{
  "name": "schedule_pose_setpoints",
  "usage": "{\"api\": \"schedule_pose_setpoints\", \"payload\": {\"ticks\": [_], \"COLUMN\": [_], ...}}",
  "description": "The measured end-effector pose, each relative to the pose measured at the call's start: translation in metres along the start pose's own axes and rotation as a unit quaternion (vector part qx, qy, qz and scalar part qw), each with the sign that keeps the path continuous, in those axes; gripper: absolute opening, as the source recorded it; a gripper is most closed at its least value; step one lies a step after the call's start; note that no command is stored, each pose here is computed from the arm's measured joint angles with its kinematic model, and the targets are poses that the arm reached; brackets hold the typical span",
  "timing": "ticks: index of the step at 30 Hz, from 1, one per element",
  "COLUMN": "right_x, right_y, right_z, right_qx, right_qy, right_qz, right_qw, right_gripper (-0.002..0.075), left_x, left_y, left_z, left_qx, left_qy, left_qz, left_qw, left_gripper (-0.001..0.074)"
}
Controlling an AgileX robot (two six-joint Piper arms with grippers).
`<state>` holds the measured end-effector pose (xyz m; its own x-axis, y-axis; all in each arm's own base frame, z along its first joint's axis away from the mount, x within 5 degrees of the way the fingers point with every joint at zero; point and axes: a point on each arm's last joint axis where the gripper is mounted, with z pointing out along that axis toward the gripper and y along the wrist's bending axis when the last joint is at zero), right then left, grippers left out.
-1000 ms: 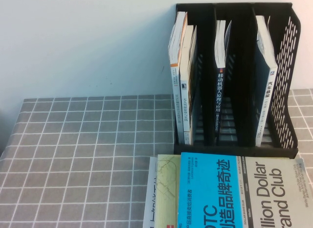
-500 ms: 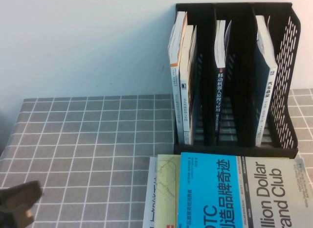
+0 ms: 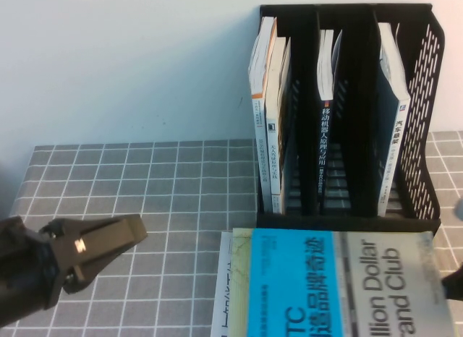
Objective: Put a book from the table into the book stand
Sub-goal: Push book with right arm
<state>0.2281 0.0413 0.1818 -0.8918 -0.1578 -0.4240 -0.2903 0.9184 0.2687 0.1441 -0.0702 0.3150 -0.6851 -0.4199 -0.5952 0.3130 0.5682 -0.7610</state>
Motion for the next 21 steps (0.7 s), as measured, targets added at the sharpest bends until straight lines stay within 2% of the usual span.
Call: {"api": "schedule_pose_setpoints", "payload": {"ticks": [6, 16, 19, 21], "right_x": [-0.005, -0.009, -0.011, -0.012], "right_y": [0.031, 0.038, 0.041, 0.043], "right_z": [0.01, 0.01, 0.009, 0.009], "right_qx": [-0.029, -0.053, -0.067, -0.078], "right_qy": [-0.008, -0.015, -0.024, -0.029], "right_qz": [-0.038, -0.002, 0.009, 0.011], "right_qw": [0.999, 0.998, 0.997, 0.996], "right_gripper": [-0.0003, -0.0003, -0.0003, -0.0003], "left_x": [-0.004, -0.002, -0.002, -0.003], "left_y": [0.002, 0.004, 0.01, 0.017], "left_z": [0.006, 0.008, 0.013, 0.019], "left_qx": [0.013, 0.01, -0.007, -0.027], "left_qy": [-0.006, 0.014, 0.031, 0.052], "left_qz": [-0.025, -0.016, -0.008, -0.006], "left_qw": [1.0, 1.0, 0.999, 0.998], "left_gripper": [-0.0003, 0.0, 0.0057, 0.0152]}}
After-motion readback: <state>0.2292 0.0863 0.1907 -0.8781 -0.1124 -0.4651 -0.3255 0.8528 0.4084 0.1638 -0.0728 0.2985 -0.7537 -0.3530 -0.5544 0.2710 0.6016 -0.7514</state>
